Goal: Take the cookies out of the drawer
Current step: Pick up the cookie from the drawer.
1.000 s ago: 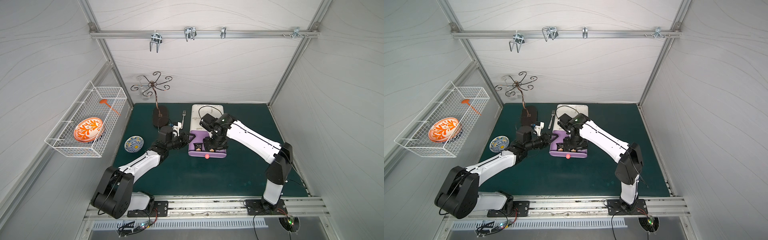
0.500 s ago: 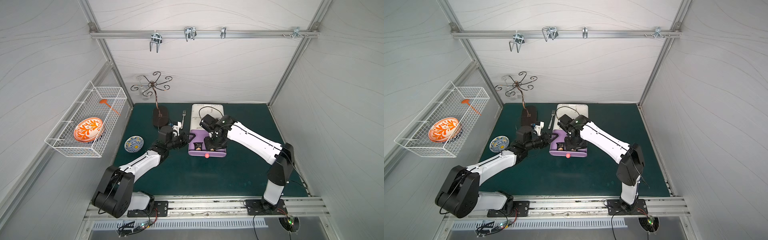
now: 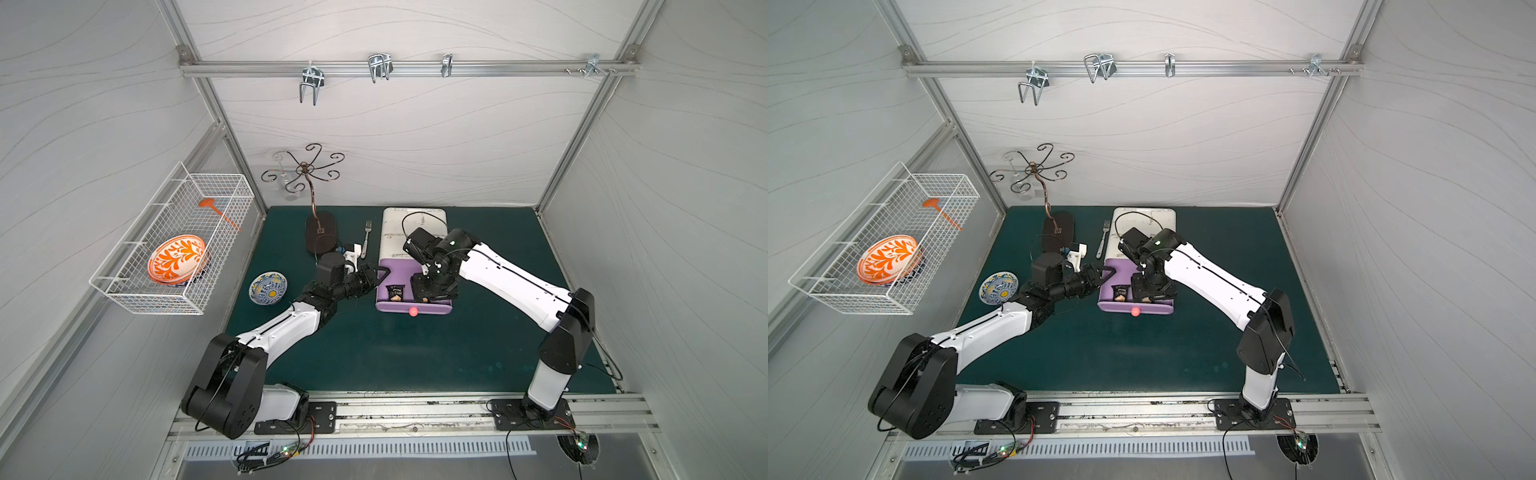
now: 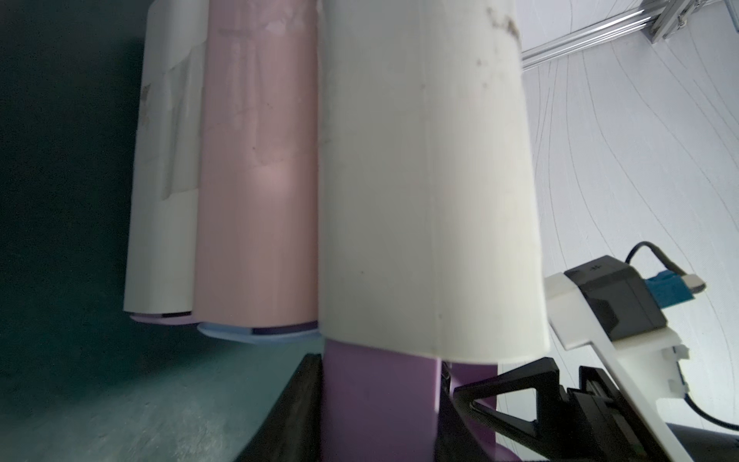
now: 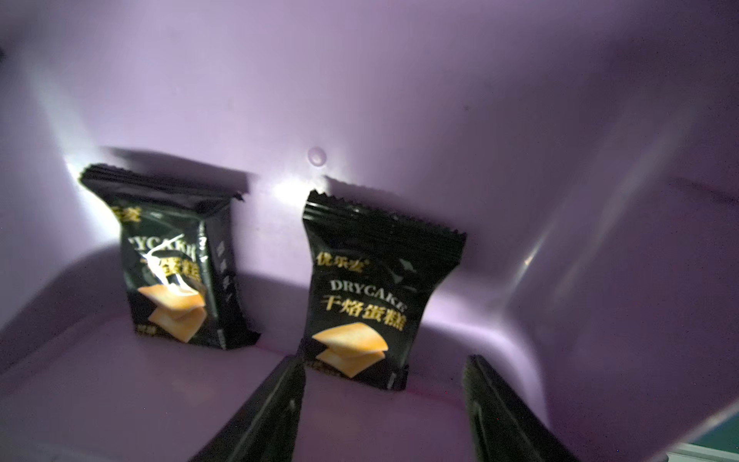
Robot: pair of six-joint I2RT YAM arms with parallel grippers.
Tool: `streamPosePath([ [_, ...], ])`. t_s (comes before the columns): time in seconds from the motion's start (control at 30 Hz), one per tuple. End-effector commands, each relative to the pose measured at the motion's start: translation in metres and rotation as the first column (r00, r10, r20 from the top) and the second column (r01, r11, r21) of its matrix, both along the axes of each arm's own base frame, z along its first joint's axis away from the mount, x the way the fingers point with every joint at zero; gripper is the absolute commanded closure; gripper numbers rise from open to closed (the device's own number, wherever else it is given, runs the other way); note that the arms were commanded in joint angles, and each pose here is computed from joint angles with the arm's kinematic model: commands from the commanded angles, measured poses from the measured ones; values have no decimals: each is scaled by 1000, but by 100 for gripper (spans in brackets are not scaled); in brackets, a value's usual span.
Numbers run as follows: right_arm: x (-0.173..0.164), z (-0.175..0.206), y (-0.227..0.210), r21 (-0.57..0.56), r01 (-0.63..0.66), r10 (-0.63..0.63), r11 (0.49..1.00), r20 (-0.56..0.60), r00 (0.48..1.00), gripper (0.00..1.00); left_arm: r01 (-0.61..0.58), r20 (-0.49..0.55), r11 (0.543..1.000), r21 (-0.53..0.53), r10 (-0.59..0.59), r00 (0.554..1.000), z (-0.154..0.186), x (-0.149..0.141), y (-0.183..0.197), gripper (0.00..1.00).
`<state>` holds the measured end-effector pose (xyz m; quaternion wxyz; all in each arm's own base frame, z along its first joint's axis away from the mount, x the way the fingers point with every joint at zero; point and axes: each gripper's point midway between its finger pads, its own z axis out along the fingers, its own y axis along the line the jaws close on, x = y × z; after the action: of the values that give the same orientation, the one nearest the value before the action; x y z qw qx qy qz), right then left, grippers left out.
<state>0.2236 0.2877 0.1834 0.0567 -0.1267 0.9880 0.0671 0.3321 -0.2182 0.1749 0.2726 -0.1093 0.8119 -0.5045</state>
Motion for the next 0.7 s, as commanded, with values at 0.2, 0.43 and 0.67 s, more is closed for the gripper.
streamPosePath([
  [0.2, -15, 10, -5, 5, 5, -4, 1000, -20, 1000, 32, -12, 51, 999, -44, 15, 999, 21, -11, 1, 62],
  [0.43, -20, 11, -4, 13, 0, 0, 1000, -28, 1000, 31, 4, 57, 999, -33, -2, 998, 22, -13, -2, 61],
  [0.67, -30, 0, 1, -19, -28, 27, 999, -82, 996, 26, 13, 61, 1000, -7, -13, 998, 21, -12, -2, 61],
])
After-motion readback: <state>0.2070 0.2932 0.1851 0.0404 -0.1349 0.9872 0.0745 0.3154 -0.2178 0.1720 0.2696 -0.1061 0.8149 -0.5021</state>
